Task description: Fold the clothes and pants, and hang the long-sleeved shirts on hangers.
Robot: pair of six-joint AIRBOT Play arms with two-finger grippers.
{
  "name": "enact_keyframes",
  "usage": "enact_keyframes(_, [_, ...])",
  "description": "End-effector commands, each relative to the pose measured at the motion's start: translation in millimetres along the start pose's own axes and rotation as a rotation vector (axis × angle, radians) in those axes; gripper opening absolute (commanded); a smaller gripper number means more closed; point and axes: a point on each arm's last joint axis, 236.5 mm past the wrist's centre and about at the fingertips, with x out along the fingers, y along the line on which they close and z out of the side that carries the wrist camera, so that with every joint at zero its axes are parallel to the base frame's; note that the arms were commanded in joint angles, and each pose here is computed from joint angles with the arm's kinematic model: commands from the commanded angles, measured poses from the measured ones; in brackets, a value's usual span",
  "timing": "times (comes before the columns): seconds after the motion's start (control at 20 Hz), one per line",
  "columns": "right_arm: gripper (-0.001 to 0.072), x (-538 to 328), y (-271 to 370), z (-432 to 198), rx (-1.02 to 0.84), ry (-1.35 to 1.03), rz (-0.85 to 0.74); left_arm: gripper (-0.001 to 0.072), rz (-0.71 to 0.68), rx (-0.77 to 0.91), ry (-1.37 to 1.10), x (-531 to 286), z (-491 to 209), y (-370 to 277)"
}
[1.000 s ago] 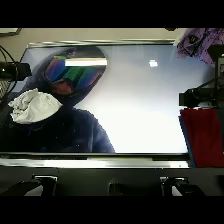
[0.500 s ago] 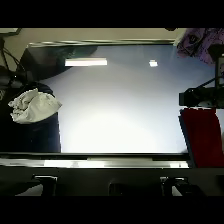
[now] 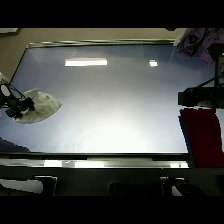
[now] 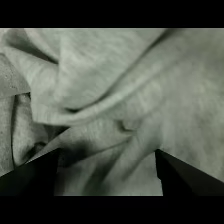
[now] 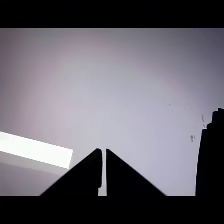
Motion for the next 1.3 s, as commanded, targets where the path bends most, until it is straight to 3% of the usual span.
enact_keyframes(0.0, [0.0081,0,1,0,0.002,0.0,0.003,0.0026,-0.008,-0.014,0.085,29,-15,-2])
enact_keyframes(0.15, [0.0079,0,0,0,0.0,0.001,-0.001,0.0013,-0.111,0.029,0.097,5,-27,-44])
enact_keyframes(0.35, [0.0077,0,1,-7,0.0,0.027,0.003,0.0013,-0.35,0.178,0.061,-71,-75,-158])
enact_keyframes(0.6, [0.0078,-3,-13,-36,-0.013,0.153,-0.055,0.0013,-0.714,0.5,0.157,-168,-253,-318])
enact_keyframes(0.75, [0.0087,-8,-25,-53,-0.018,0.226,-0.103,0.0013,-0.793,0.6,0.197,-183,-362,-369])
enact_keyframes(0.85, [0.0101,-8,-27,-54,-0.019,0.229,-0.114,0.0027,-0.774,0.596,0.256,-166,-413,-383])
enact_keyframes(0.9, [0.0128,-7,-27,-51,-0.019,0.219,-0.115,0.0129,-0.752,0.597,0.278,-154,-426,-385])
enact_keyframes(1.0, [0.0368,-7,-32,-45,-0.024,0.195,-0.133,0.0518,-0.724,0.589,0.294,-142,-425,-383])
enact_keyframes(1.05, [0.0393,-7,-39,-42,-0.025,0.18,-0.164,0.0629,-0.73,0.589,0.278,-145,-409,-381])
enact_keyframes(1.25, [0.0431,25,-93,-57,0.099,0.163,-0.381,0.0631,-0.784,0.583,0.12,-175,-293,-354])
